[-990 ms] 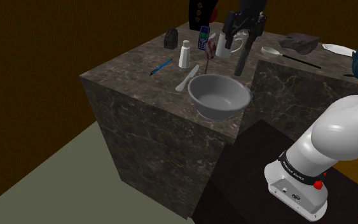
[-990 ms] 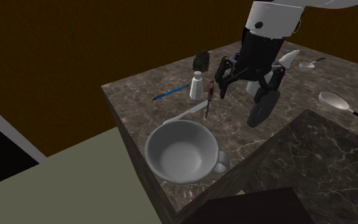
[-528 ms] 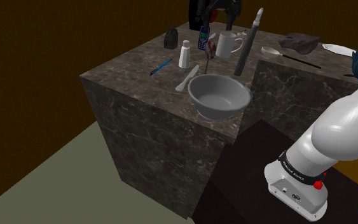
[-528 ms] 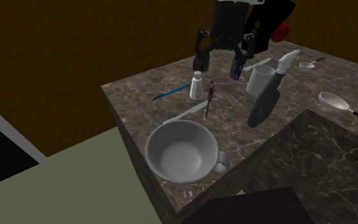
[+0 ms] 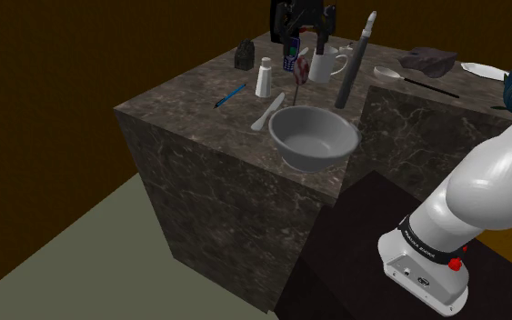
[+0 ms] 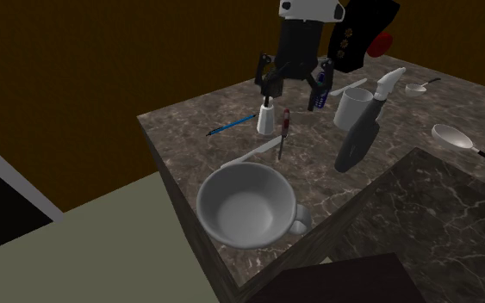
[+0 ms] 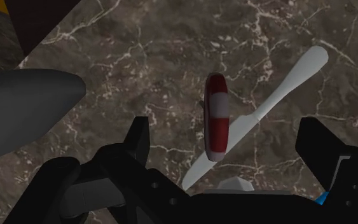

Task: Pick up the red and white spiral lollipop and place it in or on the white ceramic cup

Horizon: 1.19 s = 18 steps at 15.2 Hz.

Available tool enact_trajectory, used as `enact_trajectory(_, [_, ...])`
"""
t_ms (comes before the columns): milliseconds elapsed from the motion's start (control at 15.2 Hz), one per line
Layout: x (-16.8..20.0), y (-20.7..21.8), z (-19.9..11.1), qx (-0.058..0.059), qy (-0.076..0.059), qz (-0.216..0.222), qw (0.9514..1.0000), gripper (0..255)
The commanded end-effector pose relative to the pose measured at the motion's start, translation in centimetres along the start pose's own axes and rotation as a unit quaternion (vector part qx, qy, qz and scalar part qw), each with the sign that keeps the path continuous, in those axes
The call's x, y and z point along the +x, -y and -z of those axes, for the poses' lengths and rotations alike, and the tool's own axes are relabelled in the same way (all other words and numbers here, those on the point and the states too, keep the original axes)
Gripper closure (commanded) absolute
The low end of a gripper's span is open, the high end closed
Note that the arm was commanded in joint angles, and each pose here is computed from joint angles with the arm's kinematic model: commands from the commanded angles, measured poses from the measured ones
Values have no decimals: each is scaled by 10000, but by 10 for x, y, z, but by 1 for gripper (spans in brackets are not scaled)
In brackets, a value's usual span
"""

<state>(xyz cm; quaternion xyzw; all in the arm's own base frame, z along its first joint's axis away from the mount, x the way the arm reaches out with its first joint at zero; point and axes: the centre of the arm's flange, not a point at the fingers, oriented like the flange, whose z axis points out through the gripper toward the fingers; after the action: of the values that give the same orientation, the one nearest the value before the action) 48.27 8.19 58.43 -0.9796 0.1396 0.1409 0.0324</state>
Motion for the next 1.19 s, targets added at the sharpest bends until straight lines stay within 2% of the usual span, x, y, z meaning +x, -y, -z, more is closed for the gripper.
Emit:
enact_trajectory(0, [0, 0, -7, 0, -2, -1, 10000, 0])
enact_trajectory(462, [0, 0, -7, 0, -1, -1, 10000, 0])
enact_trajectory(528, [0, 0, -7, 0, -1, -1, 10000, 255])
enact_trajectory(1122, [0, 0, -7, 0, -1, -1, 10000, 255])
